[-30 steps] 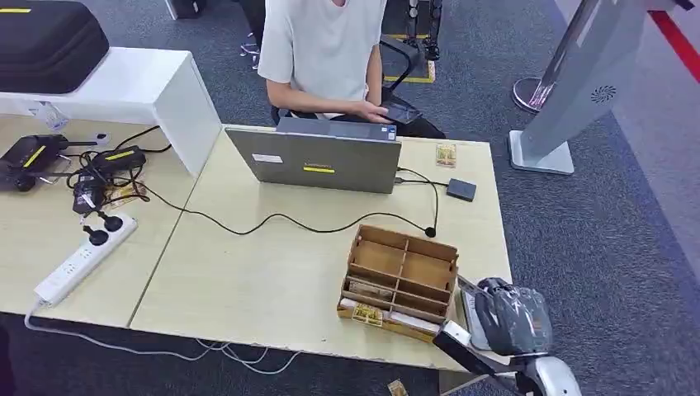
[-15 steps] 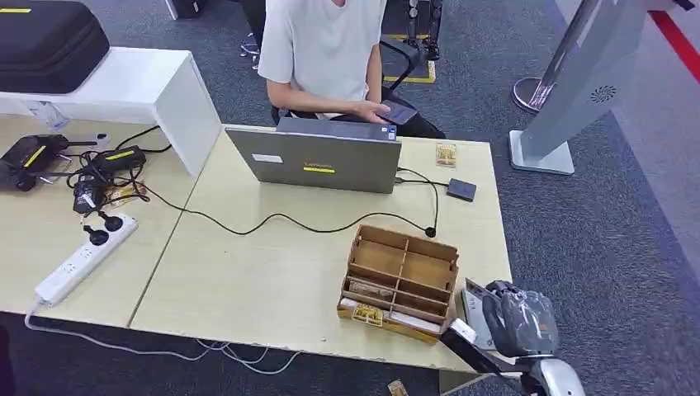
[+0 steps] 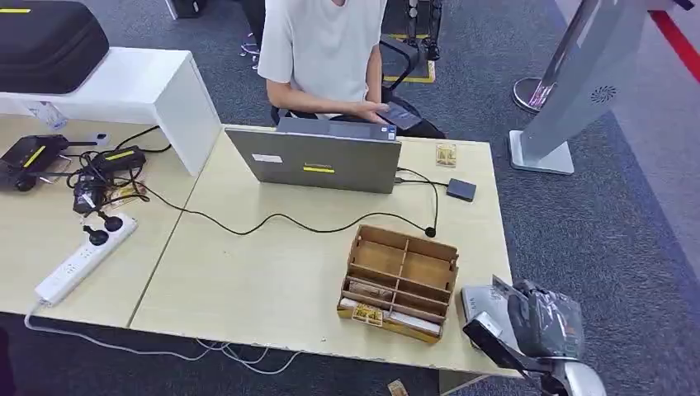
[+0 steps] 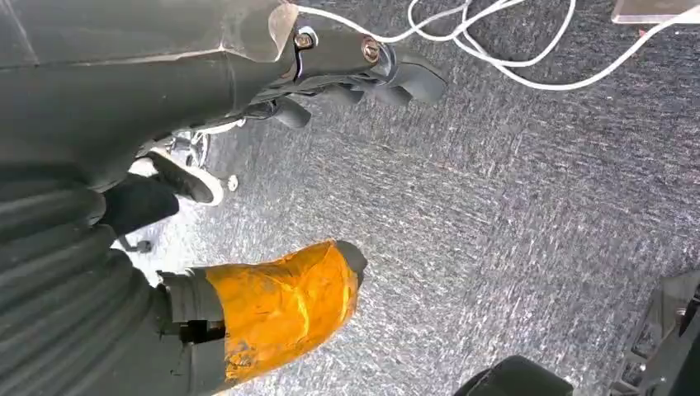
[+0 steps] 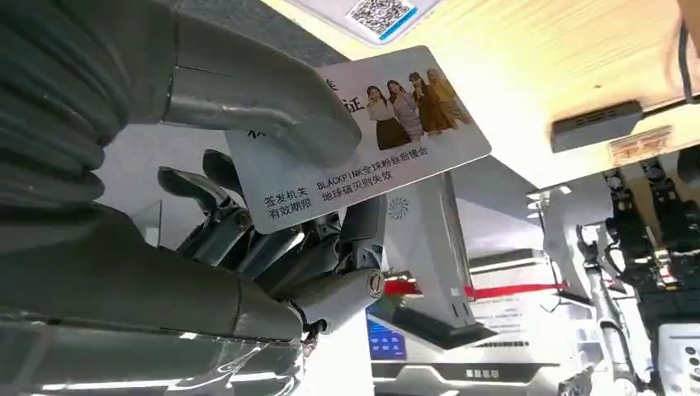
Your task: Pass the card to the sensor for recognition and then transmit it.
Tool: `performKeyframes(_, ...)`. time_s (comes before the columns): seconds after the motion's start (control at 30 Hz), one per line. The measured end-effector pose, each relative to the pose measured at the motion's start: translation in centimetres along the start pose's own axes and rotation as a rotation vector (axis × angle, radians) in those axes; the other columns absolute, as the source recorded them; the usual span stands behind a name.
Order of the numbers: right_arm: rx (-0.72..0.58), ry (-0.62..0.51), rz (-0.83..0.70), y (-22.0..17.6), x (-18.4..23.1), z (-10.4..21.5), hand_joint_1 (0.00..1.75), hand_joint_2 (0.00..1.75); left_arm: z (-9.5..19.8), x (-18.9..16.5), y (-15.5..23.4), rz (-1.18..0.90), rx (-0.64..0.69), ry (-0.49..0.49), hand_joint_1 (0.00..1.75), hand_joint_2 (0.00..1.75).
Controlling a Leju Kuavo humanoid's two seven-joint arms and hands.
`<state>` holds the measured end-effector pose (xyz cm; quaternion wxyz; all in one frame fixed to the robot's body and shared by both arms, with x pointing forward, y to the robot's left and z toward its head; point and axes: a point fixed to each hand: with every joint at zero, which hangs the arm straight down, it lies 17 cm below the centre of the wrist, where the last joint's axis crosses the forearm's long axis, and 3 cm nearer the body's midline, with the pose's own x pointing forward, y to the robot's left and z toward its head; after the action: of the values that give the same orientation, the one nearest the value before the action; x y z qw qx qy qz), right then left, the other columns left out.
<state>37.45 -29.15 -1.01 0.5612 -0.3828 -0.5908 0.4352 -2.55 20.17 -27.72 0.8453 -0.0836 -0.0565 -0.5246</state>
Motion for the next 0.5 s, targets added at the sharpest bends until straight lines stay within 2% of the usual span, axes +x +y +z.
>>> performKeyframes(0.5,0.045,0.038,-0.020,2.1,-1.4,1.8,1.75,1.75,-0.1,0.2,0.0,0.011,0.008,0.003,0.00,1.75)
